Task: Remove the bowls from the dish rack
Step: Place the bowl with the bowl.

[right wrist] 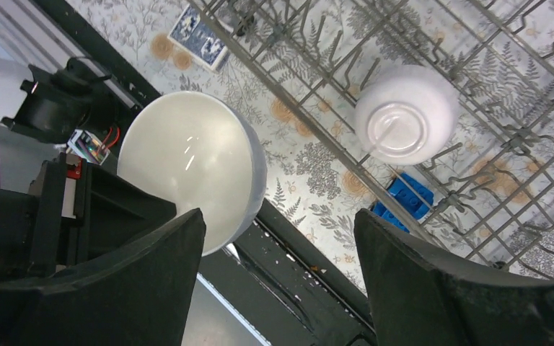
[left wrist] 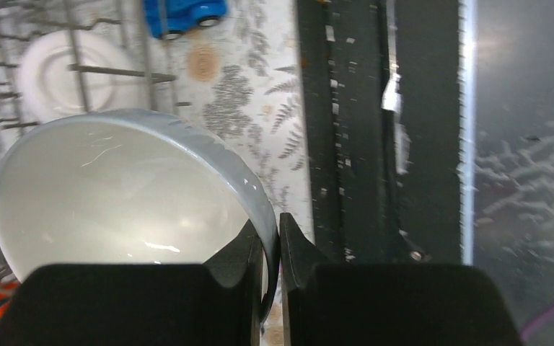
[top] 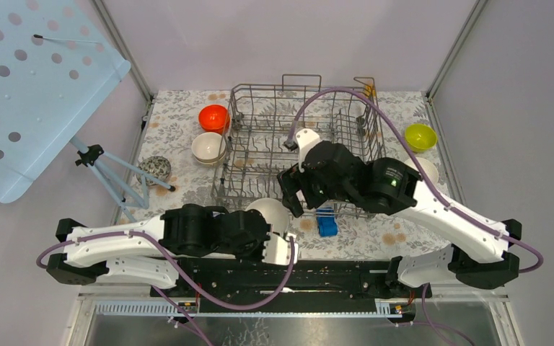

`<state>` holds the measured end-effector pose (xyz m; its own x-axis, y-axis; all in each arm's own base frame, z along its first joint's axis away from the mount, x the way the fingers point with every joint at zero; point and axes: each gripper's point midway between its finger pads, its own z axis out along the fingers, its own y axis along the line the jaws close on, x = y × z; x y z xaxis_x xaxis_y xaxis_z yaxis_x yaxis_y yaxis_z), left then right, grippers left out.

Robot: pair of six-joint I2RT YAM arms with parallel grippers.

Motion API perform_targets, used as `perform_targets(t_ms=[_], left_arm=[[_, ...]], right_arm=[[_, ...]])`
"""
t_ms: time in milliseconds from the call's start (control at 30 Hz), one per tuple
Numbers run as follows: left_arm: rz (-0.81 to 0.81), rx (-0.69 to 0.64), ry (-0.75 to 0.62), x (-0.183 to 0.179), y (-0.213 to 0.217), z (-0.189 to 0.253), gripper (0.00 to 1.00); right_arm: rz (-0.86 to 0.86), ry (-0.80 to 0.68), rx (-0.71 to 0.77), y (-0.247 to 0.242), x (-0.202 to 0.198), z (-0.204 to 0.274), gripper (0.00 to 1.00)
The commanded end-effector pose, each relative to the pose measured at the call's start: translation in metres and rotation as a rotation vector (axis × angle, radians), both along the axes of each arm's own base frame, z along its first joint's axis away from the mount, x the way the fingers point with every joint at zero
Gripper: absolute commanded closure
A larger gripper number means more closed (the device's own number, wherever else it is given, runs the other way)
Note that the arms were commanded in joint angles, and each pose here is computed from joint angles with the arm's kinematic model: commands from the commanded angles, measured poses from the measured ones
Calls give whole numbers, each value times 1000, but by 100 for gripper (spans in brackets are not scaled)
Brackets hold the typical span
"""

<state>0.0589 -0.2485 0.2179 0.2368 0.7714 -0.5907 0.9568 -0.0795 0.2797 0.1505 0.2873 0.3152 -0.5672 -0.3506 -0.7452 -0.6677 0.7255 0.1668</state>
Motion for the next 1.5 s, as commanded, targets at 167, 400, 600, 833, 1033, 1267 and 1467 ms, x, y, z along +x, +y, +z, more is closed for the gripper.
perform_targets(t_ms=[167,400,600,833,1033,1267,1467], left_arm=[[-217,-50,124,-41,-6,13,100],[-219,-23,4,-27,-6,7,100],[-224,-61,-73,-22,-9,12,100],[-232,-64,-100,-22,-11,14,100],[-236,-82,-98,-24,-14,18,100],[-231,-109,-87,-26,-15,22,100],[-195,-118,-85,-23,-18,22,100]], right_arm=[[59,46,-83,14,-17,-33,25],[94,109,-51,25,-28,-45,31],[108,146,-39,30,-33,-51,31],[105,159,-63,30,-34,-62,43],[103,170,-69,32,-34,-67,51],[100,181,-97,30,-35,-77,61],[86,172,-112,27,-32,-79,84]])
